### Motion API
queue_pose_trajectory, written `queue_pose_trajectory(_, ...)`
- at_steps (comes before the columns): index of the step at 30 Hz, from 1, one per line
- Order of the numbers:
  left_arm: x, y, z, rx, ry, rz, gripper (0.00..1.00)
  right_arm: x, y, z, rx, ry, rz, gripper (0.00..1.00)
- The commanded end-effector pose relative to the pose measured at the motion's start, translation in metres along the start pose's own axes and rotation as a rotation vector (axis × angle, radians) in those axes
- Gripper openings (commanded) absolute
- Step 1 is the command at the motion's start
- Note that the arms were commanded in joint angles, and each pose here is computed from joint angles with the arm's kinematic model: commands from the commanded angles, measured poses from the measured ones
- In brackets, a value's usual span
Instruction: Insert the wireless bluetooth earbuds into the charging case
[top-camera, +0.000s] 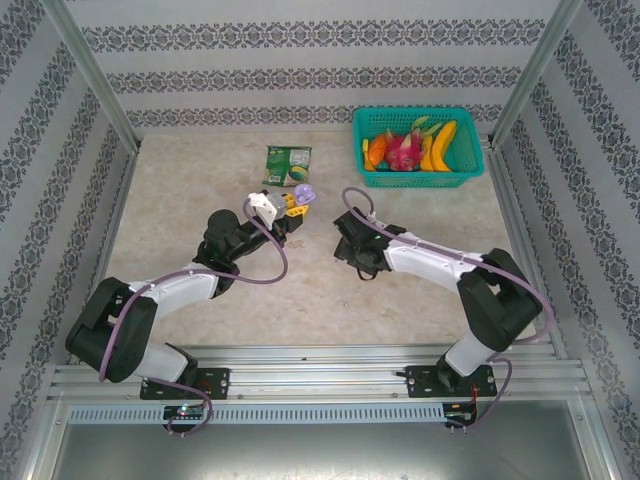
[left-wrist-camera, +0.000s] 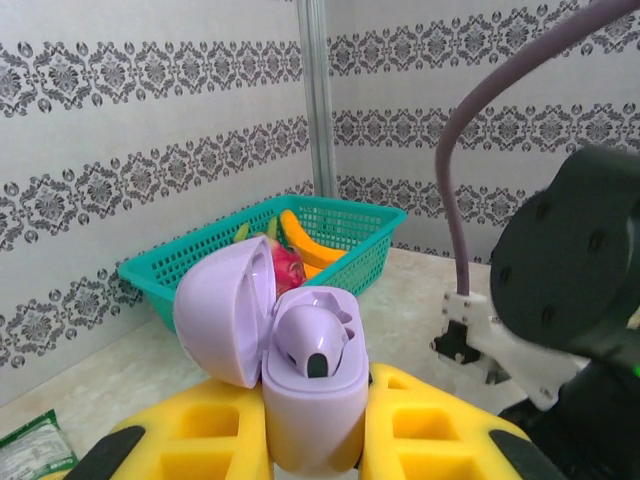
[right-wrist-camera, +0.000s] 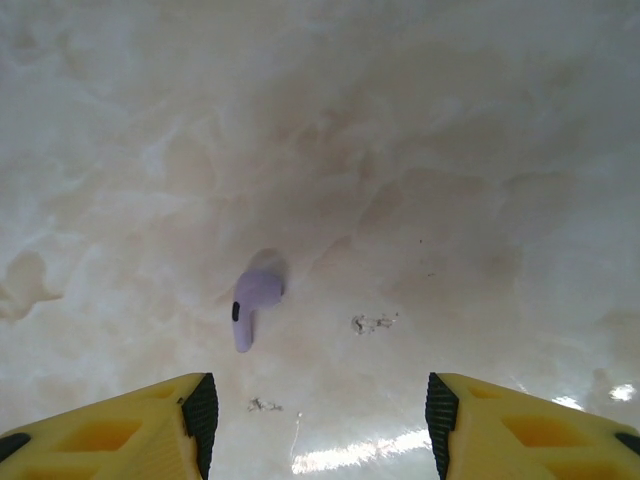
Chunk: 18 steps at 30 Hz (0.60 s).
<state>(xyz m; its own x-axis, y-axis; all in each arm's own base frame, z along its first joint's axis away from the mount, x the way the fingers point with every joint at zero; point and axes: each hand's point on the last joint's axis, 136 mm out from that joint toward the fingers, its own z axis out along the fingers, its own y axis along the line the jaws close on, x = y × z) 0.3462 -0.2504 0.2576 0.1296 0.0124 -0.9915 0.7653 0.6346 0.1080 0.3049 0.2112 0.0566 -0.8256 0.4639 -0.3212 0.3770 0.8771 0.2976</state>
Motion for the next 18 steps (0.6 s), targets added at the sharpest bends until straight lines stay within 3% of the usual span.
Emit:
queue_pose_trajectory(1,-0.017,-0.001,-0.006,-0.017,-0.062,0.050,0.00,-0.004,0.010,0.004,0.031,-0.036,0.081,0.59)
queue_pose_trajectory(18,-0.014,0.004,-0.012,-0.038,-0.075,0.049,0.00,0.005,0.021,0.044,0.112,0.005,0.052,0.53)
